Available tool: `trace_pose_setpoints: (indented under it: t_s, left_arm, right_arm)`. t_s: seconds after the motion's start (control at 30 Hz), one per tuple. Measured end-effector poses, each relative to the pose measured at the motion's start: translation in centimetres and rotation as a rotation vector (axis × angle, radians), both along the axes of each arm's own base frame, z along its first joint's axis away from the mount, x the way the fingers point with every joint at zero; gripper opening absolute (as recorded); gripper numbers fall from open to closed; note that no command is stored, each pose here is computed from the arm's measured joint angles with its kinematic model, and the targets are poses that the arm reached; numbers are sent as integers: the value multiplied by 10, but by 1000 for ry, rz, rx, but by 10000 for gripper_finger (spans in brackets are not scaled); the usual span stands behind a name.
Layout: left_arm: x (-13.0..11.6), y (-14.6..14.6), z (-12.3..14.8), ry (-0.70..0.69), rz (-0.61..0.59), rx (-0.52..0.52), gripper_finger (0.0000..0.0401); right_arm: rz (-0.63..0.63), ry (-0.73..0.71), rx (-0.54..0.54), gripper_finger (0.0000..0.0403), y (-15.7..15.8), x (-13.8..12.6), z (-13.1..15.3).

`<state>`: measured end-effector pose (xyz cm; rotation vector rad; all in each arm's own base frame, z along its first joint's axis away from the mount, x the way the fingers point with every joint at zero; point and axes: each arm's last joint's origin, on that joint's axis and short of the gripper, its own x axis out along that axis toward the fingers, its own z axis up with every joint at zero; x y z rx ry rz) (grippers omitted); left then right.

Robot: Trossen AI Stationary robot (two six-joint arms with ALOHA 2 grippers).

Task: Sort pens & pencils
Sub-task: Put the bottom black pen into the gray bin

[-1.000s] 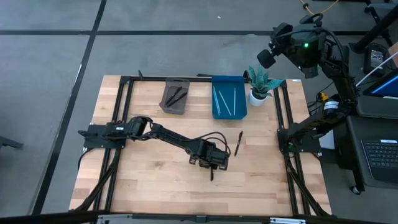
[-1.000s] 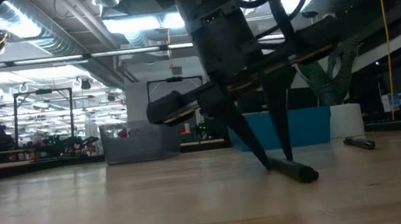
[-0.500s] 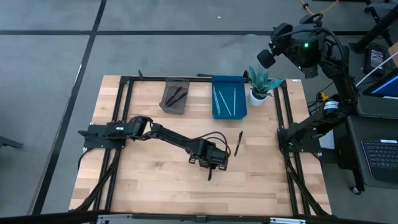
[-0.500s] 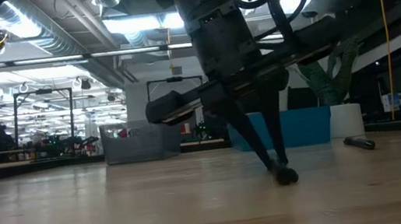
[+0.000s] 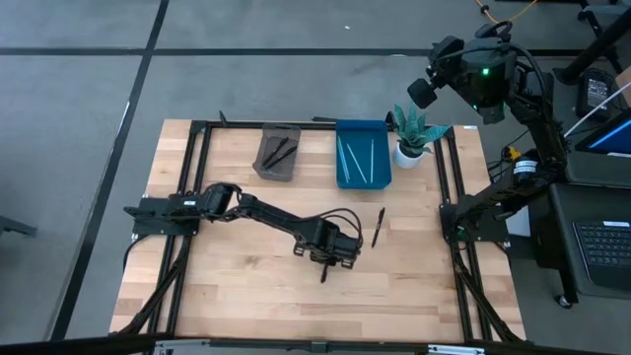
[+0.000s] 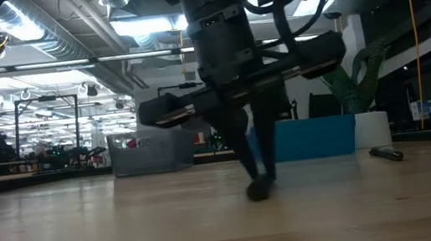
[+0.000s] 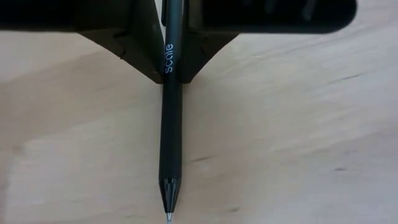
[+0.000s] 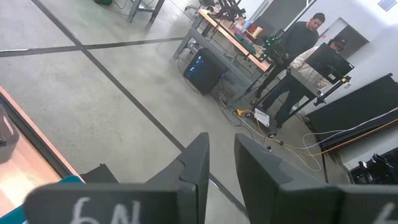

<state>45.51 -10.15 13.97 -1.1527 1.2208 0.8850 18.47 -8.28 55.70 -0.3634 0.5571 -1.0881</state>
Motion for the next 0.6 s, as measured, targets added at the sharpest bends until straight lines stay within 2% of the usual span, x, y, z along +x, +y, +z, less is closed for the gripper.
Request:
trace_pose_setpoints:
  t_s: [0.27,0.43,0.6]
  left_arm:
    - [-9,6,-1,98,-26,18,28]
    - [-11,8,3,108,-38,20,29]
    - [-16,13,11,123,-29,92,24]
  right_arm:
    - [-1,0,0,78,0,0,0]
    - [-1,0,0,78,0,0,0]
    - [-1,-18,-6,78,0,1,1]
